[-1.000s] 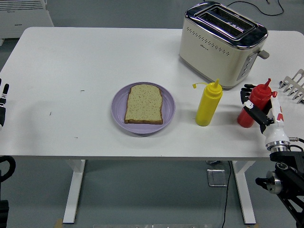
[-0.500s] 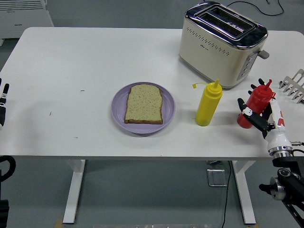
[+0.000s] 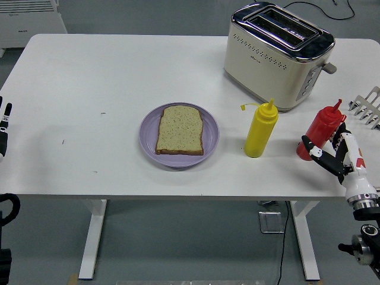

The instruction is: Pick up the cup,pour liquid into bread,place the cup on the desk

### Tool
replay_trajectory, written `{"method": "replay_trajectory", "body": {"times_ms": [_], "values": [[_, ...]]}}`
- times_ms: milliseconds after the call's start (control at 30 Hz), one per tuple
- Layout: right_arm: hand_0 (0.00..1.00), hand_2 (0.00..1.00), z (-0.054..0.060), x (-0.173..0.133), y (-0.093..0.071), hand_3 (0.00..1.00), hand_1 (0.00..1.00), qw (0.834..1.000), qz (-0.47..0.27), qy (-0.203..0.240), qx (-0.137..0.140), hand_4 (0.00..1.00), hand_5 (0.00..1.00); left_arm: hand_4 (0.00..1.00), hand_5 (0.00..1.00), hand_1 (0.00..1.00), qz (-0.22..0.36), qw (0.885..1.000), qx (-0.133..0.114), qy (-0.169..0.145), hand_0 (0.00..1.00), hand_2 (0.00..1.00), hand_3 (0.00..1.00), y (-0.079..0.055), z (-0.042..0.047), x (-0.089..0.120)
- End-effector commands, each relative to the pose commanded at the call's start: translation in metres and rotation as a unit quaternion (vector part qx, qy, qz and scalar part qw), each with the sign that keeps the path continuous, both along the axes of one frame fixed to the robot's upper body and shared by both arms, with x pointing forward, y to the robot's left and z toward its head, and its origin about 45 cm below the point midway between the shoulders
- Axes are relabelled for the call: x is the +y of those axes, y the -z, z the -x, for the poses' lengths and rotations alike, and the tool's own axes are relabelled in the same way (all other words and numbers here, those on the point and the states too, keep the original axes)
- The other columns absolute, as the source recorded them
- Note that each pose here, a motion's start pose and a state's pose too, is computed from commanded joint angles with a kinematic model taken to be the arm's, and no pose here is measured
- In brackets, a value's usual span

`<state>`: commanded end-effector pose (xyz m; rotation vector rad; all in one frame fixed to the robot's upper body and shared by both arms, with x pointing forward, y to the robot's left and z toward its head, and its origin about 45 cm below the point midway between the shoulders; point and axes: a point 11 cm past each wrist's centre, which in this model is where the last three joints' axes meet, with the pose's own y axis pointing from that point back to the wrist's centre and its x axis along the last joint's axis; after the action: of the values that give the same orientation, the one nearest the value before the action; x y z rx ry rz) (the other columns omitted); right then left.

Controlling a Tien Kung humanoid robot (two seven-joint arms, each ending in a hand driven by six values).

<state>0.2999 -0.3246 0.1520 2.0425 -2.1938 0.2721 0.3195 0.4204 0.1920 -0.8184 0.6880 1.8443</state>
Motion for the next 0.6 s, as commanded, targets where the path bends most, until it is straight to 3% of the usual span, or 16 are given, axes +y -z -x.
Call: {"method": "replay_trajectory", "body": {"times_ms": [200, 467, 600], "values": [[0.948, 0.965, 0.016, -0.024, -0.005, 0.998, 0.878, 1.000, 0.011, 0.026, -0.003, 0.833, 0.252, 0.527, 0.942, 0.728, 0.000, 1.000, -0.001, 0.000, 0.778, 0.723, 0.651, -0.001, -0.0007, 0.000], [0.928, 0.950, 0.044, -0.063, -0.002, 0.998, 0.869, 0.995, 0.032, 0.095, -0.002, 0.826, 0.217, 0.527, 0.943, 0.730, -0.002, 1.000, -0.004, 0.002, 0.779, 0.723, 0.655, -0.003, -0.0021, -0.001], [0.928, 0.950, 0.043, -0.079, -0.014, 0.998, 0.869, 0.991, 0.023, 0.130, -0.021, 0.826, 0.217, 0.527, 0.943, 0.730, -0.002, 1.000, -0.005, 0.002, 0.779, 0.723, 0.655, -0.004, -0.0026, -0.001]]}}
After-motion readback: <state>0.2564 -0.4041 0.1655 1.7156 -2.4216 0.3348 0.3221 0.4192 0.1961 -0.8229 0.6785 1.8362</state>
